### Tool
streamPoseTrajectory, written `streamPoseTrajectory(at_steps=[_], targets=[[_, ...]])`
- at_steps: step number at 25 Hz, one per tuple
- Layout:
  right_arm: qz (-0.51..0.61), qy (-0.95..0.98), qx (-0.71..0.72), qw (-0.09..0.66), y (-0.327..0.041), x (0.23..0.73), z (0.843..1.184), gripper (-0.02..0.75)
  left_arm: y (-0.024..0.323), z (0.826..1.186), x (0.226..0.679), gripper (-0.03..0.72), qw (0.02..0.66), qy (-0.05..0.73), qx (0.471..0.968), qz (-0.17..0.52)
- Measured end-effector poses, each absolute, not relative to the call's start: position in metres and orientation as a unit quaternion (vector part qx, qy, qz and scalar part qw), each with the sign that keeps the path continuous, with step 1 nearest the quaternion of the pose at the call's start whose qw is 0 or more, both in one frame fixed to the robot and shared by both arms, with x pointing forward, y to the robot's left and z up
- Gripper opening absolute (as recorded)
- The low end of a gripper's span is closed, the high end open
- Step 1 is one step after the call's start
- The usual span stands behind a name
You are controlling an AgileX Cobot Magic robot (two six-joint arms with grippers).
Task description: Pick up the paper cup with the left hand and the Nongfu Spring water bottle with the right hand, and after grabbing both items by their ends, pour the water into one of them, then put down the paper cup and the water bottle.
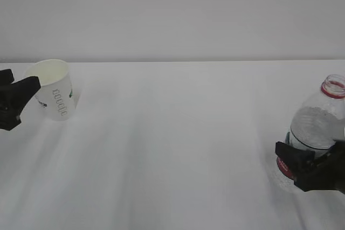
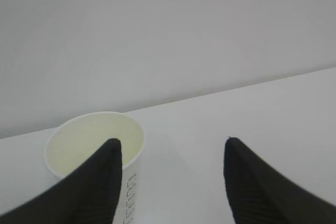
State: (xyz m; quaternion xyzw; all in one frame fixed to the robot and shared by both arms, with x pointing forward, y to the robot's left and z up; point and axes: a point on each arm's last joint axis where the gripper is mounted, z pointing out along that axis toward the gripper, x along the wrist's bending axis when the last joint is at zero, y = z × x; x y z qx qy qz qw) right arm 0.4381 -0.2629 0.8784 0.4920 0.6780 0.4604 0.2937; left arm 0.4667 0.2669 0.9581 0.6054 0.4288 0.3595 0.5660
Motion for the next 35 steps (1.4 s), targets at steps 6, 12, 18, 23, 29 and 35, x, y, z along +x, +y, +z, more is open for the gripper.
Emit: streamPoseTrajectory(at_steps=[6,12,18,23,29,35], targets=[[0.461,0.679,0.490,0.293,-0.2625,0.4406,0.8763,0.569,0.2668,0.9581,0.4667,0.451,0.566,0.428,0.606,0.359],[0.461,0.680,0.488,0.294,-0.2624,0.4406,0.8764,0.571,0.2667,0.9580,0.4666,0.451,0.566,0.428,0.606,0.359],[0.462,0.680,0.487,0.295,-0.2623,0.4412,0.8767,0.577,0.2667,0.9580,0.4666,0.451,0.566,0.428,0.606,0.359],[0.462,0.680,0.487,0.295,-0.2623,0.4412,0.8767,0.544,0.2667,0.9580,0.4666,0.451,0.566,0.428,0.606,0.359],[0.462,0.679,0.487,0.295,-0.2623,0.4416,0.8768,0.498,0.2667,0.9580,0.4666,0.451,0.567,0.430,0.605,0.357],[0.462,0.680,0.486,0.296,-0.2623,0.4416,0.8768,0.473,0.2667,0.9580,0.4666,0.451,0.568,0.431,0.604,0.356]])
